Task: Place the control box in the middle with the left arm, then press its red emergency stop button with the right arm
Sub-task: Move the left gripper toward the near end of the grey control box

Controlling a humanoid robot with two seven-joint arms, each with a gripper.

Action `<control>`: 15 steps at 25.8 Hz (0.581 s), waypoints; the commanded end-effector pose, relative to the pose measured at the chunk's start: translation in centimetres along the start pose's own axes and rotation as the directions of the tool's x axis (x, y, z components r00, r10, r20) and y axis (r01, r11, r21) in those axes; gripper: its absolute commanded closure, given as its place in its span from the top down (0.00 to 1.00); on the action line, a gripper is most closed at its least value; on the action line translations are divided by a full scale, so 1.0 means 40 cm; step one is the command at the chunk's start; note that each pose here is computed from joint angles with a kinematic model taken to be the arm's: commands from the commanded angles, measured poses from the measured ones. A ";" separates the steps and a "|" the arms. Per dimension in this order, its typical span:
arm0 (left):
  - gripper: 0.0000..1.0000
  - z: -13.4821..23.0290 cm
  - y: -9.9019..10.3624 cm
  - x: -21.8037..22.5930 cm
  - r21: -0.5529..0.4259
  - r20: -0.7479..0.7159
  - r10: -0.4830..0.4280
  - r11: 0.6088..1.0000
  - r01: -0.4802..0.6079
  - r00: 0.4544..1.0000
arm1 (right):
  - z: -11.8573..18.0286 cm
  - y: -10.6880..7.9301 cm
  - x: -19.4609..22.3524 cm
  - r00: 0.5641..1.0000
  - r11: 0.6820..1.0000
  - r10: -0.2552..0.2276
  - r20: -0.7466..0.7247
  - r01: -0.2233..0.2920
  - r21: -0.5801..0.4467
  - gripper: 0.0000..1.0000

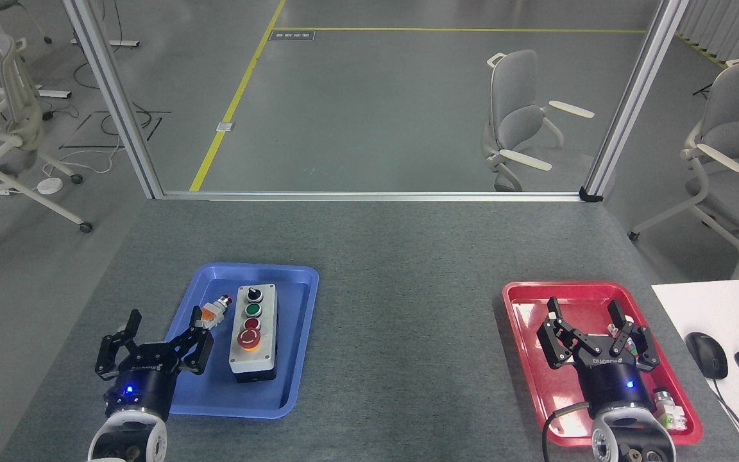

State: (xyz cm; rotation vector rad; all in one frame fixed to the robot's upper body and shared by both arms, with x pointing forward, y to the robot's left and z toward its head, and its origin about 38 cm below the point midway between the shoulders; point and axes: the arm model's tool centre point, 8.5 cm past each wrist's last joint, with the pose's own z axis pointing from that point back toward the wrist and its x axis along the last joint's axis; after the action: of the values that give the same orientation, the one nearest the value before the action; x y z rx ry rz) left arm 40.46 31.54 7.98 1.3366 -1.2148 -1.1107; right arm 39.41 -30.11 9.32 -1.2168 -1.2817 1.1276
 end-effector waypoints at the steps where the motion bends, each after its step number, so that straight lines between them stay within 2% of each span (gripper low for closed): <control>1: 0.99 0.001 0.002 -0.001 0.010 -0.005 0.002 1.000 -0.002 1.000 | 0.000 0.000 -0.001 1.000 1.000 0.001 -0.001 -0.001 0.002 0.99; 10: 0.99 0.005 0.009 0.001 0.020 -0.008 0.007 1.000 -0.007 1.000 | 0.000 0.001 -0.004 1.000 1.000 0.004 0.000 -0.004 0.006 0.99; 13: 0.99 0.053 0.004 0.008 0.017 0.010 0.007 1.000 -0.007 1.000 | 0.001 0.002 -0.005 1.000 1.000 0.007 -0.001 -0.007 0.008 0.99; 15: 0.99 0.090 0.001 0.061 0.017 0.058 0.025 1.000 -0.026 0.998 | 0.001 0.002 -0.005 1.000 1.000 0.006 -0.001 -0.006 0.008 0.99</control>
State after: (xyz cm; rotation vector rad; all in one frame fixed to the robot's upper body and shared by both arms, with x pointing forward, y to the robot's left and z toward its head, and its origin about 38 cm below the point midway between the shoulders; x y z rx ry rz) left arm 38.68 30.71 7.93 1.3376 -1.2433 -1.1067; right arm 39.40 -30.27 9.26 -1.2164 -1.2740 1.1349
